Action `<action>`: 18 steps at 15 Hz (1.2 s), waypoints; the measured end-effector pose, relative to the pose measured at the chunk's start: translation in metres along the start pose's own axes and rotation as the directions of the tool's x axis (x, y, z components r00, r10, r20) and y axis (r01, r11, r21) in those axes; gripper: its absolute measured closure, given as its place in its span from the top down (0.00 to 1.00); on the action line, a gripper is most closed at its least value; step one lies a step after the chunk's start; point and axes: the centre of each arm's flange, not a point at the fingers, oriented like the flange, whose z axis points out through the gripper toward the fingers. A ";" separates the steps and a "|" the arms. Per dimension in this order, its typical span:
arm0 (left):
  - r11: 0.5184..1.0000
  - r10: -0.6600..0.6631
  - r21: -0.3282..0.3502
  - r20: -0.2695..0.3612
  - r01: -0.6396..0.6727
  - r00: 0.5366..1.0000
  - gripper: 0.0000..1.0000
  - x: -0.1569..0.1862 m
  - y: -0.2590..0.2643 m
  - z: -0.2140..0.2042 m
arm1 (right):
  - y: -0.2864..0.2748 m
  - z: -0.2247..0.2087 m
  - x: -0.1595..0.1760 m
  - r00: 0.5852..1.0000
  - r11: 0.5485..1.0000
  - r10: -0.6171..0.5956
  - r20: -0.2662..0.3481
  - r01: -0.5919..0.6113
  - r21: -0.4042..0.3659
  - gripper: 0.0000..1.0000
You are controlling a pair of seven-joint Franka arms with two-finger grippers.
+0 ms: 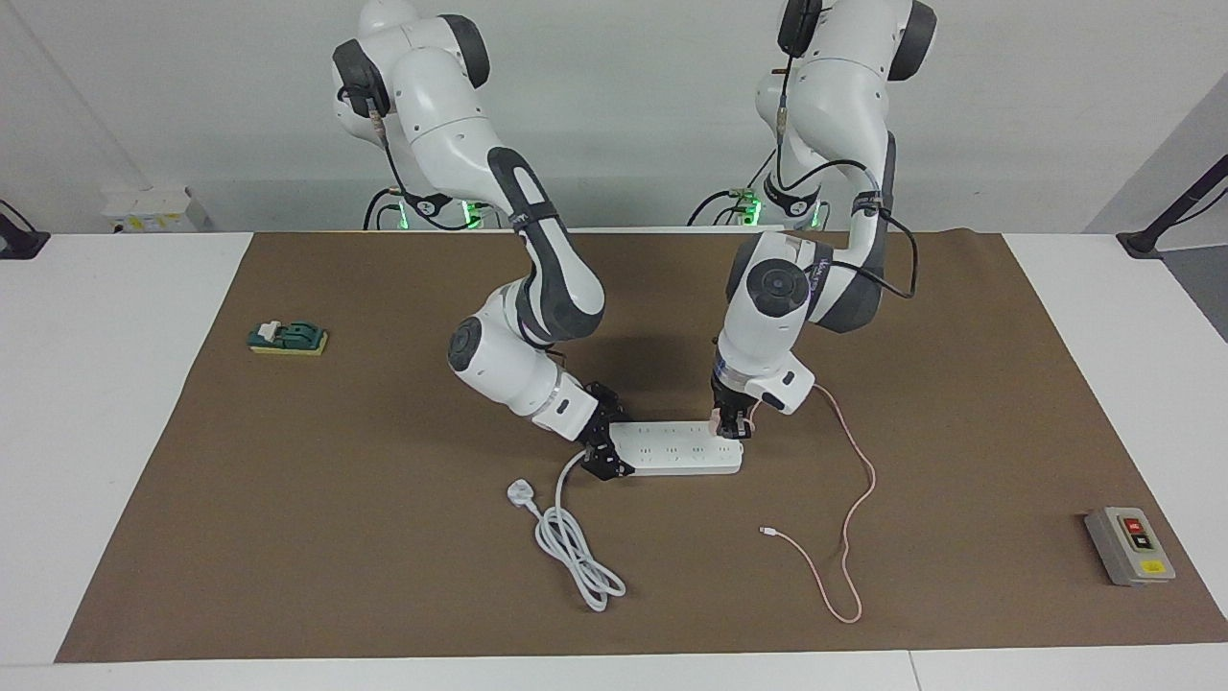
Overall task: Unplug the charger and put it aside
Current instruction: 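Pull the pink charger out of the strip with the left gripper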
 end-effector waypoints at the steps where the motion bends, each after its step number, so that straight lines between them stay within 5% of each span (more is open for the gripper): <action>1: 1.000 0.000 0.000 0.000 0.000 1.000 0.32 0.000 0.000 0.000 | 0.000 0.000 0.000 1.000 1.000 0.000 0.000 0.000 0.000 0.91; 12: 1.000 0.012 0.006 -0.004 -0.012 1.000 0.32 0.000 0.000 -0.011 | 0.000 0.000 0.000 1.000 1.000 0.002 0.000 -0.002 0.000 0.91; 18: 1.000 0.017 0.018 -0.028 -0.017 0.999 0.32 0.008 -0.025 -0.102 | 0.000 0.000 0.000 1.000 1.000 0.002 0.001 -0.002 -0.001 0.91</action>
